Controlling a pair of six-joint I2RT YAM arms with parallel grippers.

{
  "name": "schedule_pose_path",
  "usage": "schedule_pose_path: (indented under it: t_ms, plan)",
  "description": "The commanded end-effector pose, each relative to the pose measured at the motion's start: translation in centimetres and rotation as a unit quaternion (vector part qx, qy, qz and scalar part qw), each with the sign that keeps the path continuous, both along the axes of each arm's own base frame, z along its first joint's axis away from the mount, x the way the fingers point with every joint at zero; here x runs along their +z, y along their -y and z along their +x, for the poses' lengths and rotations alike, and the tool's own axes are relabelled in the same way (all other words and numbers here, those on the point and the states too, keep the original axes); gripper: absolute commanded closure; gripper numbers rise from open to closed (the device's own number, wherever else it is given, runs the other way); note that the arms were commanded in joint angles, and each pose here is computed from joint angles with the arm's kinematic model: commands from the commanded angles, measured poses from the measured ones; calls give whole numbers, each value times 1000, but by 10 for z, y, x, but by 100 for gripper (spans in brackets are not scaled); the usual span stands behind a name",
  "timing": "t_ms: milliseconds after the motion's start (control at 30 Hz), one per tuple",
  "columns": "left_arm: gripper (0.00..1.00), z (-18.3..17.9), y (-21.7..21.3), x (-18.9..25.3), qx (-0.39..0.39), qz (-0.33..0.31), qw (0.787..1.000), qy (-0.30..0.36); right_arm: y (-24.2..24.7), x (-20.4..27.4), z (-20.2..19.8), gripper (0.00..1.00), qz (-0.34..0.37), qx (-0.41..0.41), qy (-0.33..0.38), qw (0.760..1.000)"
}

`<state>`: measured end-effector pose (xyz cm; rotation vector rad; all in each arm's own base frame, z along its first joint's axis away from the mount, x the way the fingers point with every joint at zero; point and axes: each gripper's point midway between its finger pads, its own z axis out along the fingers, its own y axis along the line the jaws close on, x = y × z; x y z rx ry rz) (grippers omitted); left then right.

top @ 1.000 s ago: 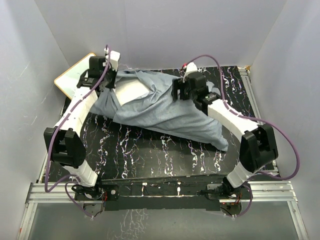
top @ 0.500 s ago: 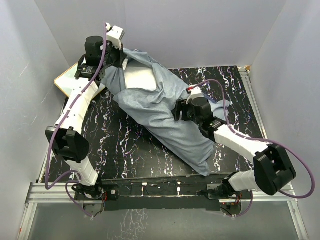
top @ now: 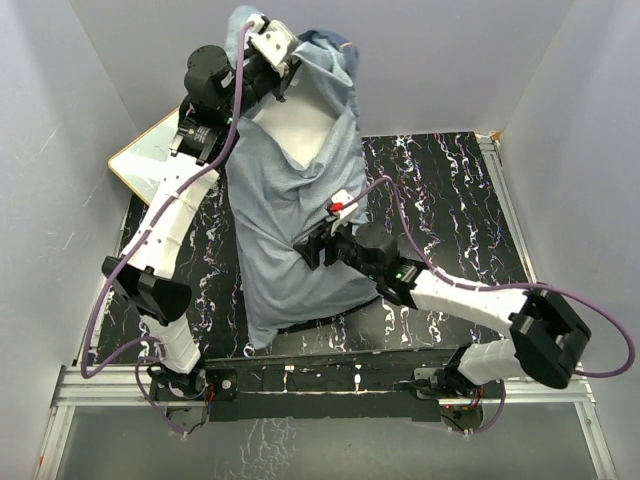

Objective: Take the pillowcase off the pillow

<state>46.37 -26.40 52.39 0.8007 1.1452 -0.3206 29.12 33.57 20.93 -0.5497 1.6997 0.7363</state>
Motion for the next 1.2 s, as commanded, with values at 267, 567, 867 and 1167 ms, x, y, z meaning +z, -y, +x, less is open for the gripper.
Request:
schedule_pose_path:
  t_ms: [267, 567, 867, 1167]
  plan:
    - [100, -184, 47, 131, -160, -9, 951, 263, 23, -23, -11, 31, -28, -5, 70, 997]
    - [100, -233, 37, 160, -141, -17, 933, 329, 31, 43, 99, 29, -21, -92, 142, 985]
    - [100, -208, -15, 131, 16, 26, 946, 323, 65, 75, 125, 29, -17, -95, 138, 986]
    - [100, -182, -18, 23, 38, 111, 969, 216, 54, 24, 49, 32, 2, -40, 72, 997]
